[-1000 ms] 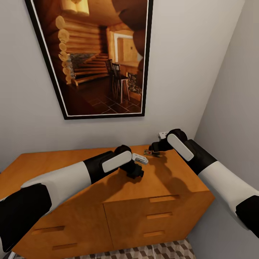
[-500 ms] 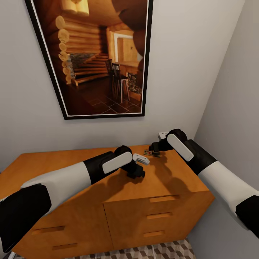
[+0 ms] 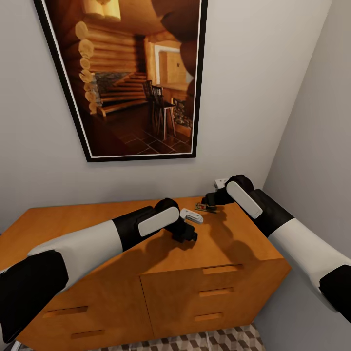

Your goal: Take the four mousetraps from the cabinet in the bathroom and place them on the bathroom floor. Make sure all four end up on the same floor surface, and ensure that at least two of them are either under or directly next to the same bathroom sink.

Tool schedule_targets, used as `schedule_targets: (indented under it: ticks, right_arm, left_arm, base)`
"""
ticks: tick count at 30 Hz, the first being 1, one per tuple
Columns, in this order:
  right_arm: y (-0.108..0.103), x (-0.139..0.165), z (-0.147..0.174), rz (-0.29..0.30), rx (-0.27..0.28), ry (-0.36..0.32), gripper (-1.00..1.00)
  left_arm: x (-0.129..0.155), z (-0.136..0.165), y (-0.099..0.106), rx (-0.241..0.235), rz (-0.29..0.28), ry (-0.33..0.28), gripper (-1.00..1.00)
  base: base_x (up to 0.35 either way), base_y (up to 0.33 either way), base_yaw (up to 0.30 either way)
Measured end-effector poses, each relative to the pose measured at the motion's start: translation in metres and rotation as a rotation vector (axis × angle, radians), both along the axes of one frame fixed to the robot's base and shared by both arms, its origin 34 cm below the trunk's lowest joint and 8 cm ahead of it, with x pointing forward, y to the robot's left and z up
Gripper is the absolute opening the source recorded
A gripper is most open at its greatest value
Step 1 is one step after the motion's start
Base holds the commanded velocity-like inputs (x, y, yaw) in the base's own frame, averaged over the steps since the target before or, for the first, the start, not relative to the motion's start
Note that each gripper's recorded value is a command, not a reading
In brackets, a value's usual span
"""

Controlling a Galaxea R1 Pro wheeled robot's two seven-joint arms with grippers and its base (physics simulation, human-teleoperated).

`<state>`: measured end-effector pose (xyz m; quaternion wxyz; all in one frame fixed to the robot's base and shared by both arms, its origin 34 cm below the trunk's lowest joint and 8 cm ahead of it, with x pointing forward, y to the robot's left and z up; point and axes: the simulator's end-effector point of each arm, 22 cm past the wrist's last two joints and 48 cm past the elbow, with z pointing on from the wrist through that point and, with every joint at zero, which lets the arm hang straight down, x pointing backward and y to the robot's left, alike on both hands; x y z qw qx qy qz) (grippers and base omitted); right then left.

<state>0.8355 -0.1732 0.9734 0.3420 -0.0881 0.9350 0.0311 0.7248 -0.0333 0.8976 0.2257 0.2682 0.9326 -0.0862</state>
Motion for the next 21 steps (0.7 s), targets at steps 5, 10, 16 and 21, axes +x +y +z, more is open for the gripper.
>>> schedule_targets:
  ticks: [5,10,16,21]
  right_arm:
    - [-0.0005,0.0001,-0.0001,-0.001,0.0,0.0,1.0]
    - [-0.0007,0.0001,-0.0003,-0.001,-0.001,0.001,1.0]
    - [-0.0011,0.0001,-0.0004,-0.002,-0.001,0.001,1.0]
    - [-0.0001,-0.0003,-0.0011,0.001,-0.004,0.002,1.0]
  left_arm:
    - [0.0004,0.0003,-0.0018,-0.013,0.005,-0.008,1.0]
    - [-0.0004,0.0005,-0.0035,-0.02,0.004,-0.01,1.0]
    - [-0.001,0.0008,-0.0051,-0.027,0.001,-0.009,1.0]
    - [0.0037,0.0006,-0.001,-0.027,0.013,-0.005,-1.0]
  base:
    - [0.0,0.0,0.0]
    - [0.0,0.0,0.0]
    - [0.0,0.0,0.0]
    - [0.0,0.0,0.0]
